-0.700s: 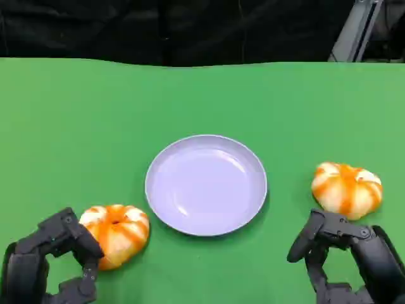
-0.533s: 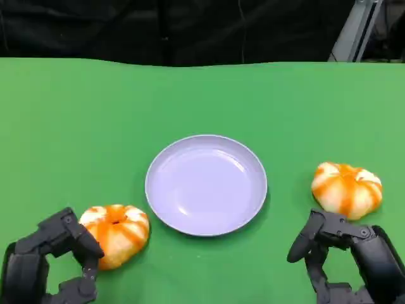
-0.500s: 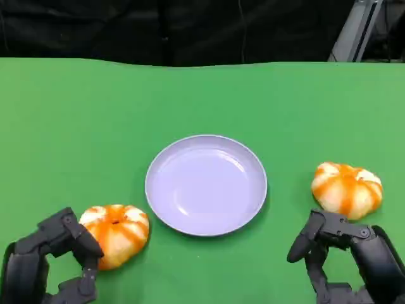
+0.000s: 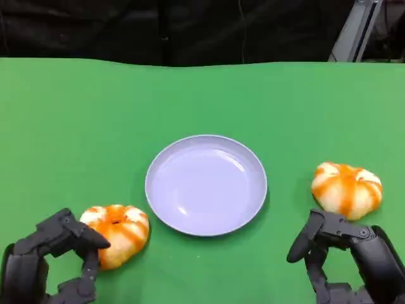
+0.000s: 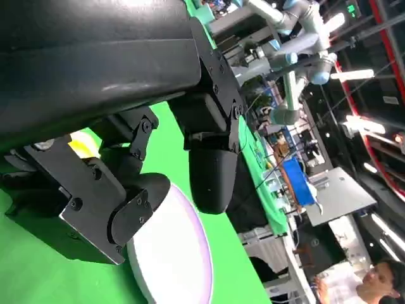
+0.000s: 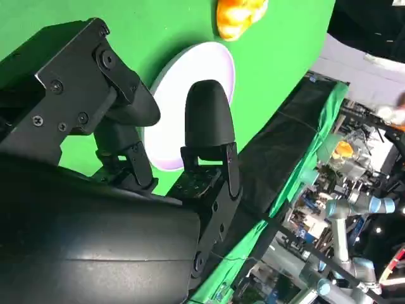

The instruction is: Grasp the bread from the table and place it into the plate.

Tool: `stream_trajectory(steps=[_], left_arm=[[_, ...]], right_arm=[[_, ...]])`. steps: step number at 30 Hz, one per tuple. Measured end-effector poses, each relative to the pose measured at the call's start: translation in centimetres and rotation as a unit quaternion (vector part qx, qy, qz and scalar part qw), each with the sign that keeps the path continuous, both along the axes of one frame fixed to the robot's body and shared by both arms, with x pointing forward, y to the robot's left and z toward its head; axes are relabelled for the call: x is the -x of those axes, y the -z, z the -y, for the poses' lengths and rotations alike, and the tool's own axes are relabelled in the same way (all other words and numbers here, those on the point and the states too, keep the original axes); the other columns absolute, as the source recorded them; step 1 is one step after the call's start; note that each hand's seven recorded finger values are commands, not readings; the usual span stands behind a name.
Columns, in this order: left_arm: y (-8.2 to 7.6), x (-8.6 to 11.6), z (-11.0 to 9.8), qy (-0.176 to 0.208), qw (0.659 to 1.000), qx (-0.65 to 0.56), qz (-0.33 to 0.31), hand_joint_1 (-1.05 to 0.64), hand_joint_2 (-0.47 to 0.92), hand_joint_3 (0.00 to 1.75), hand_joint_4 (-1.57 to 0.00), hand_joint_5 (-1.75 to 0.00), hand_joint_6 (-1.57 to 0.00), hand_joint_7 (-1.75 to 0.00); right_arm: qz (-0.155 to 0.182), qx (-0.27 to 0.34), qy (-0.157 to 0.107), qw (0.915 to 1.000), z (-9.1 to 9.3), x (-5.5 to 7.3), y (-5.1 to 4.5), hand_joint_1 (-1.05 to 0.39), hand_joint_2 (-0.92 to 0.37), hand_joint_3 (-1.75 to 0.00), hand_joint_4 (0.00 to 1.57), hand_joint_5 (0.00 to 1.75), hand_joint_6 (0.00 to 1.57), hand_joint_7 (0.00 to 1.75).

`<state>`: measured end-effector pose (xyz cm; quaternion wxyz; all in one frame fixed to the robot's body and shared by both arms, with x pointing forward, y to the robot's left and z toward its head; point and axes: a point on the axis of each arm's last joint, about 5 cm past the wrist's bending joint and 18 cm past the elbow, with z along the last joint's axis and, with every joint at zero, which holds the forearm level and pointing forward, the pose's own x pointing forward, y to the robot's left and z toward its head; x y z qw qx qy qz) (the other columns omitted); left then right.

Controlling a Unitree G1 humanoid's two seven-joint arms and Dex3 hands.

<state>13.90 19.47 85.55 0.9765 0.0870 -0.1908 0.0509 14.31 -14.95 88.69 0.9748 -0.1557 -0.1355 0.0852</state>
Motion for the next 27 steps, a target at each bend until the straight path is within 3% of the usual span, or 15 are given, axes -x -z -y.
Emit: stream_trajectory(steps=[4,6,7,10,14,21,27], left_arm=[[0.0,0.0,0.0,-0.006,0.999,-0.038,0.002,-0.14,0.83,0.24,-0.69,-0.55,-0.8,-0.08],[0.0,0.0,-0.1,-0.008,0.997,-0.074,0.002,-0.19,0.87,0.12,-0.59,-0.44,-0.68,-0.02],[0.0,0.1,-0.2,-0.008,0.996,-0.093,0.0,-0.26,0.88,0.08,-0.45,-0.36,-0.51,-0.01],[-0.2,0.1,-0.4,-0.01,0.986,-0.164,-0.011,-0.43,0.9,0.03,-0.25,-0.26,-0.3,0.0],[-0.5,-0.1,-0.5,-0.018,0.97,-0.237,-0.044,-0.53,0.9,0.01,-0.13,-0.2,-0.18,0.0],[-1.8,-0.7,-0.3,-0.015,0.926,-0.364,-0.098,-0.55,0.88,0.0,-0.19,-0.23,-0.21,-0.02],[-2.0,-1.8,0.3,-0.015,0.874,-0.469,-0.126,-0.55,0.89,0.0,-0.27,-0.25,-0.27,-0.03]], right_arm=[[0.0,0.0,0.0,1.0,0.0,0.0,-0.01,0.12,-0.32,-1.43,0.83,1.62,0.8,1.33],[0.0,-0.002,0.0,1.0,0.0,0.0,-0.01,0.12,-0.33,-1.43,0.83,1.63,0.79,1.33],[0.0,-0.003,0.0,1.0,0.0,0.0,-0.01,0.12,-0.33,-1.43,0.83,1.64,0.8,1.33],[0.0,-0.007,0.0,1.0,-0.1,0.0,0.01,0.11,-0.33,-1.43,0.83,1.64,0.8,1.34],[0.0,-0.009,0.0,1.0,-0.1,0.0,0.03,0.11,-0.33,-1.43,0.84,1.66,0.8,1.34],[0.0,-0.011,-0.001,0.9999,-0.1,0.0,0.02,0.1,-0.33,-1.42,0.83,1.64,0.79,1.35],[0.0,-0.012,-0.002,0.9999,-0.2,0.0,0.03,0.1,-0.33,-1.43,0.84,1.64,0.79,1.35]])
